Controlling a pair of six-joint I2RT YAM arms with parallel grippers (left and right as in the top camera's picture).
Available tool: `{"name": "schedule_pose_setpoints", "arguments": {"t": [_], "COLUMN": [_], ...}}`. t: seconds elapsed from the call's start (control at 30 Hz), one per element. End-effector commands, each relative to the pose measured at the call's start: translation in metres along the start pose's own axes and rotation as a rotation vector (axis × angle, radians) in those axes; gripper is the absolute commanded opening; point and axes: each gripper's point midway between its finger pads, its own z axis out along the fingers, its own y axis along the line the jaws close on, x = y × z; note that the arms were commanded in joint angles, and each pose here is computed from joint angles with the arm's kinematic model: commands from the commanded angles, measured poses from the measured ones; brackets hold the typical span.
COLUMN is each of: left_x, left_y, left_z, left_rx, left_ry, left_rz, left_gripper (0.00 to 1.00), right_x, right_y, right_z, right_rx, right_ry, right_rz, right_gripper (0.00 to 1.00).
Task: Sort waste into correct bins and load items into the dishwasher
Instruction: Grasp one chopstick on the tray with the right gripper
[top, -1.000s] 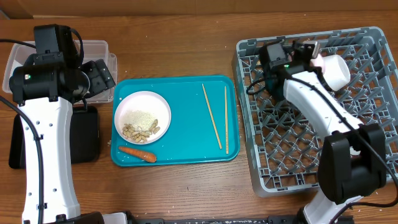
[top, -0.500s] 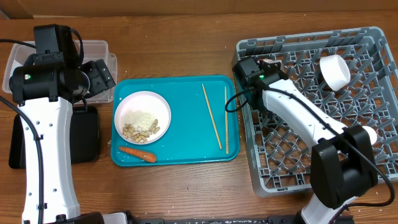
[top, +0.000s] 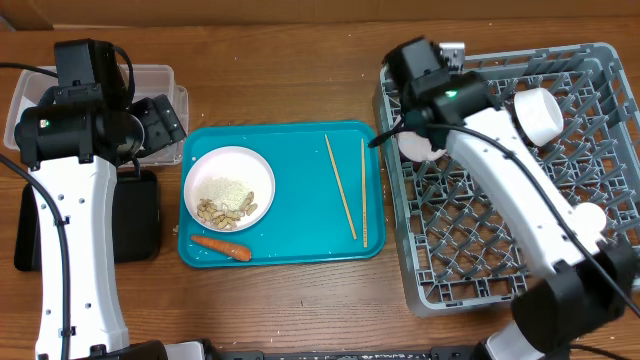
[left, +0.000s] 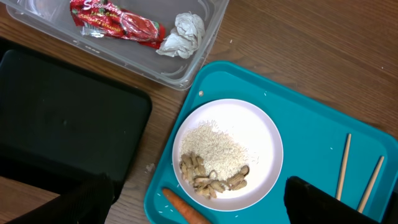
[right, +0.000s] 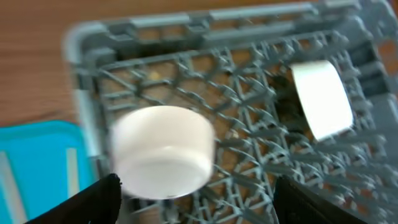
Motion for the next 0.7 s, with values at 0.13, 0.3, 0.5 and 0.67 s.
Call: {"name": "schedule_pose_setpoints", "arguments": {"t": [0.13,0.3,0.5,0.67], "left_x": [-0.005,-0.006,-0.007,-0.007], "left_y": [0.001,0.001,0.001,0.0], "left_z": [0.001,0.001,0.001,0.001], "left_rx": [-0.007,-0.004,-0.003,0.0], "left_ry": [-0.014,-0.021,-0.023,-0.021], "left_rz": [-0.006,-0.007,-0.007,-0.007], "left_gripper": [0.9,0.91,0.91,0.91], "right_x": [0.037,0.073,0.115,0.146], "right_y": [0.105,0.127,0.151,0.176], "right_z": [-0.056,-0.043,-0.01,0.016], "right_rx": [-0.721,-0.728,-0.646,-0.619], "right_ry": [0.172,0.291,0.395,0.473], "right_rz": [-0.24,-0.299,-0.359,-0.42], "right_gripper": [0.76,0.7,0.65,0.65]}}
